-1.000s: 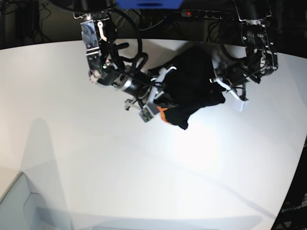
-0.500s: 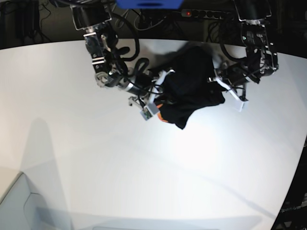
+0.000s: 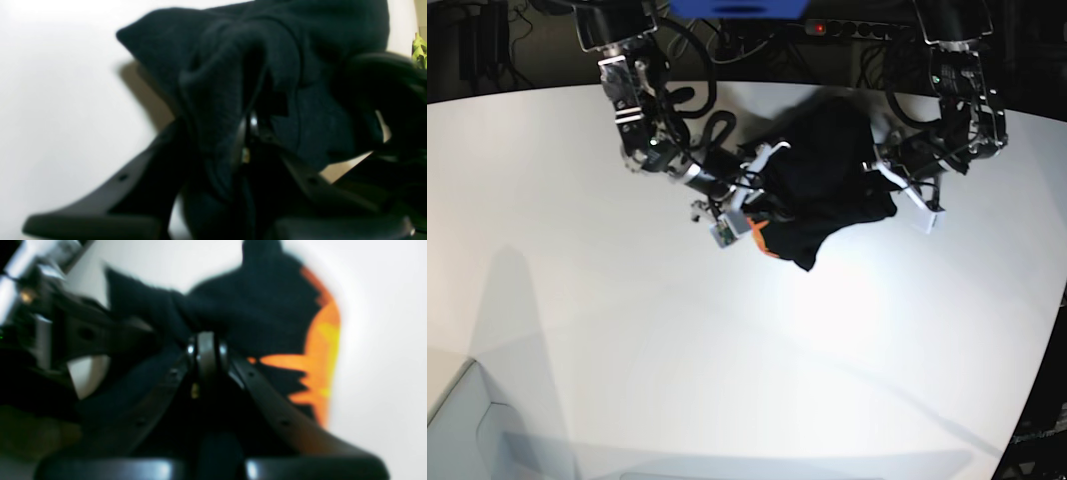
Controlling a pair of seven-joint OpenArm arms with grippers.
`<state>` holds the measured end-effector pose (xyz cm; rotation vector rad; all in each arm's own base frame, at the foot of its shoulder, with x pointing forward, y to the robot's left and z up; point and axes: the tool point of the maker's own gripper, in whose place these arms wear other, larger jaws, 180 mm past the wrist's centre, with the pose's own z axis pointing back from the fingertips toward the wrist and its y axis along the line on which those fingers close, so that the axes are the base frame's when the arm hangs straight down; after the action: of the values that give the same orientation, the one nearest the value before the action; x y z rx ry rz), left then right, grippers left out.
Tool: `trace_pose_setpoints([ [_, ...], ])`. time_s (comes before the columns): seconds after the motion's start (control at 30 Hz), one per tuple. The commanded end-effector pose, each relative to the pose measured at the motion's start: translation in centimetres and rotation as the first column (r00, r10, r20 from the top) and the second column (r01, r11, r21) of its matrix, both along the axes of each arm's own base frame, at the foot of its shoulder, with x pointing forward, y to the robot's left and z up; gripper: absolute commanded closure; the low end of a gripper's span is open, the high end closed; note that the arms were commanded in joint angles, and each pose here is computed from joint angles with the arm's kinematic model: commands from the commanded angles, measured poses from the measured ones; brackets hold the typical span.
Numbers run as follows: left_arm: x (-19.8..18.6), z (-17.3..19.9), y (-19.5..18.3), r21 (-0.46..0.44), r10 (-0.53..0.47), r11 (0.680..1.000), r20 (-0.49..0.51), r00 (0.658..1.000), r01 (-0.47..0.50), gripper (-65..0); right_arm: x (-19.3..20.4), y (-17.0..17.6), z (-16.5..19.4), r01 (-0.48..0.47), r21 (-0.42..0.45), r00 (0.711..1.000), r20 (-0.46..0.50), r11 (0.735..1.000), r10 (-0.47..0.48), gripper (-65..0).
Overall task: Layout the t-shirt on the table in an organized manner, then fold the t-shirt properly
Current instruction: 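Press and tuck the folded bundle with both grippers into a square, then flatten the square bundle with the left gripper and withdraw the right gripper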
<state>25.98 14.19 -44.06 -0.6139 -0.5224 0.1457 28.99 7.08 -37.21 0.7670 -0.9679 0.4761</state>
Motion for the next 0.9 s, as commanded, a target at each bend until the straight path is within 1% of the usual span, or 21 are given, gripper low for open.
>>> trace_pose_setpoints([
  [0.0, -1.8, -2.0, 2.1, 0.130, -0.016, 0.991, -0.104, 0.994, 0.030, 0.0, 1.3, 0.4, 2.8, -0.003, 0.040, 0.997, 0.072, 0.999, 0.000, 0.0],
  [0.1, -1.8, -2.0, 2.1, 0.130, -0.016, 0.991, -0.104, 0.994, 0.030, 0.0, 2.5, 0.6, 4.2, -0.018, 0.015, 0.994, 0.105, 1.000, 0.016, 0.0],
  [0.13, -1.8, -2.0, 2.1, 0.130, -0.016, 0.991, -0.104, 0.994, 0.030, 0.0, 2.7, 0.5, 4.1, -0.016, 0.013, 0.995, 0.102, 1.000, 0.015, 0.0],
  [0.33, -1.9, -2.0, 2.2, 0.133, -0.017, 0.991, -0.105, 0.994, 0.031, 0.0, 3.7, 0.5, 1.0, -0.021, -0.013, 1.000, 0.019, 1.000, 0.021, 0.0],
  [0.43, -1.9, -2.0, 2.2, 0.133, -0.017, 0.991, -0.105, 0.994, 0.031, 0.0, 3.6, 0.4, 0.0, -0.002, 0.014, 1.000, 0.000, 1.000, 0.002, 0.0],
  [0.6, -1.9, -2.0, 2.5, 0.139, -0.017, 0.990, -0.106, 0.994, 0.032, 0.0, 2.9, 0.2, -3.1, 0.029, 0.039, 0.997, -0.073, 0.999, -0.027, 0.0],
  [0.67, -1.8, -2.0, 2.5, 0.141, -0.017, 0.990, -0.104, 0.994, 0.032, 0.0, 3.2, 0.0, -3.5, 0.042, 0.045, 0.996, -0.075, 0.998, -0.038, 0.0],
  [0.7, -1.7, -1.9, 2.8, 0.147, -0.017, 0.989, -0.103, 0.995, 0.032, 0.0, 3.3, -0.4, -3.8, 0.053, 0.046, 0.995, -0.082, 0.998, -0.049, 0.0],
  [0.8, -1.4, -1.6, 3.7, 0.168, -0.018, 0.985, -0.096, 0.995, 0.034, 0.0, 4.6, -3.0, -3.9, 0.141, 0.051, 0.986, -0.092, 0.989, -0.136, 0.0],
  [0.87, -0.8, -1.3, 3.9, 0.174, -0.020, 0.984, -0.085, 0.996, 0.034, 0.0, 5.6, -4.6, -2.9, 0.191, 0.064, 0.980, -0.063, 0.979, -0.188, 0.0],
])
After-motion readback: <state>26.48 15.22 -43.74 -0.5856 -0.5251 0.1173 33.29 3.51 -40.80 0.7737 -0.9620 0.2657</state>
